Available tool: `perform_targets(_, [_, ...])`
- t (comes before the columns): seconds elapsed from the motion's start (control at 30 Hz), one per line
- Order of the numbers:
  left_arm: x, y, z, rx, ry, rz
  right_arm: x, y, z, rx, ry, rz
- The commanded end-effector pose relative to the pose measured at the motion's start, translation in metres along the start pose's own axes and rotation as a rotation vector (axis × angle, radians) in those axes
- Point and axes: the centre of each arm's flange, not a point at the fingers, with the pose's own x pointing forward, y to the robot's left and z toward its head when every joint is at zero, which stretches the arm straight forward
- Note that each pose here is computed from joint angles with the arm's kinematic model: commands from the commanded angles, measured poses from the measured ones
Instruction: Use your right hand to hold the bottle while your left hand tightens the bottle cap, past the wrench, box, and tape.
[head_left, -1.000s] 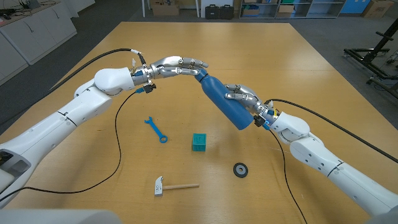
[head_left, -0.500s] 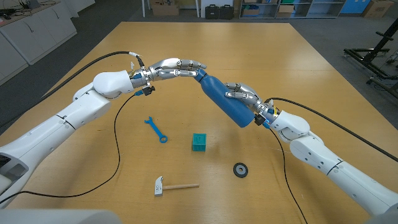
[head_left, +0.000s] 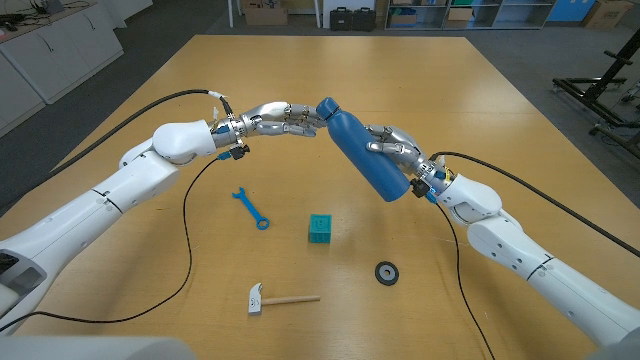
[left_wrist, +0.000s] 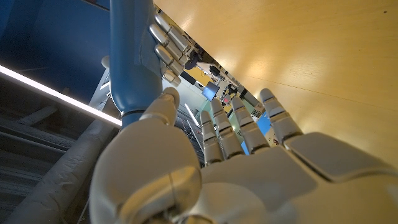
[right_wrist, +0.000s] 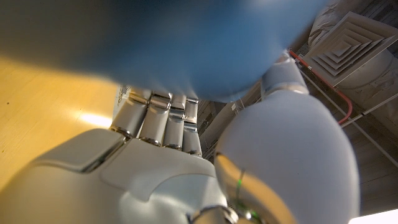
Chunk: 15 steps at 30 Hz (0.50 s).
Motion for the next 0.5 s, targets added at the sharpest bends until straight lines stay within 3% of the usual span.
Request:
perform_targets(0.03, [0.000, 0.002, -0.002, -0.054, -0.020, 0.107, -0.006, 0.002, -0.001, 0.003, 0.011, -0.017])
perform_targets(0.33, [-0.017, -0.006, 0.017, -0.039, -0.056, 0.272, -0.007, 0.005, -0.003, 0.000, 0.024, -0.033])
perform_targets(0.5, [-0.029, -0.016, 0.024, -0.005, -0.060, 0.355, -0.006, 0.007, -0.001, -0.053, 0.030, -0.078])
